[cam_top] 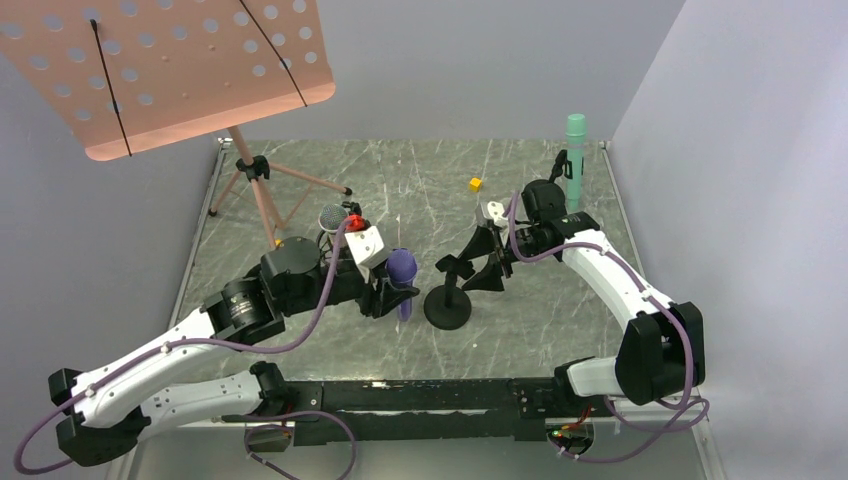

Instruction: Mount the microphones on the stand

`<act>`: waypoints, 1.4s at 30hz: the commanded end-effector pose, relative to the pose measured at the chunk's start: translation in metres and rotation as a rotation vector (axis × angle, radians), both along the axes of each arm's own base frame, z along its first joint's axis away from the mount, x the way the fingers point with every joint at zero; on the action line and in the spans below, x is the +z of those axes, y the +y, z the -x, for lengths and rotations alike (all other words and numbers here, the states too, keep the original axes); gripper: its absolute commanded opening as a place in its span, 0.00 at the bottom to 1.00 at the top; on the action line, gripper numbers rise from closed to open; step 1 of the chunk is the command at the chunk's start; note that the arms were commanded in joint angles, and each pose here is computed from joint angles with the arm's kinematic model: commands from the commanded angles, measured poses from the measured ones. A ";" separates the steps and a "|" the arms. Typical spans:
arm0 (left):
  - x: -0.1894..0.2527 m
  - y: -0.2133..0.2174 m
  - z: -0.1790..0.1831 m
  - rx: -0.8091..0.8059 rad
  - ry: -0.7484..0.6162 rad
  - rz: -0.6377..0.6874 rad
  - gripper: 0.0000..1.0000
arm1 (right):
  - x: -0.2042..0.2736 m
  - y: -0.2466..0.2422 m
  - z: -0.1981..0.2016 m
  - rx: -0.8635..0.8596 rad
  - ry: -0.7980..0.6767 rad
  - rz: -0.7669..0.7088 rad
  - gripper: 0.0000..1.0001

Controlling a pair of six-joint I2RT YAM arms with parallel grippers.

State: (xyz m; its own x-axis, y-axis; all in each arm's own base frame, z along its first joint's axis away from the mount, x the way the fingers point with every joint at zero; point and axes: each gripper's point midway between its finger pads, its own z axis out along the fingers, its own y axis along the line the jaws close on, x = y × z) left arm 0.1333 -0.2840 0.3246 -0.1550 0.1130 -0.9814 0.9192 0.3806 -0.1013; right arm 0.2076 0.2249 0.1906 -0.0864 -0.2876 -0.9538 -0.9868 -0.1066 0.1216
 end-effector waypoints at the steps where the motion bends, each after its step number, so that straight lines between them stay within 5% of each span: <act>1: 0.032 -0.002 -0.009 0.004 -0.078 0.045 0.00 | 0.021 0.006 -0.006 0.014 -0.060 -0.061 0.65; 12: 0.041 -0.013 -0.033 -0.057 -0.062 0.024 0.00 | 0.017 0.002 -0.004 0.024 -0.079 -0.031 0.26; 23: 0.040 -0.041 -0.040 -0.267 -0.012 -0.055 0.00 | 0.019 0.002 -0.004 0.013 -0.079 -0.030 0.23; 42: 0.014 -0.076 -0.064 -0.312 0.121 -0.145 0.00 | 0.020 0.003 -0.003 0.016 -0.051 -0.032 0.09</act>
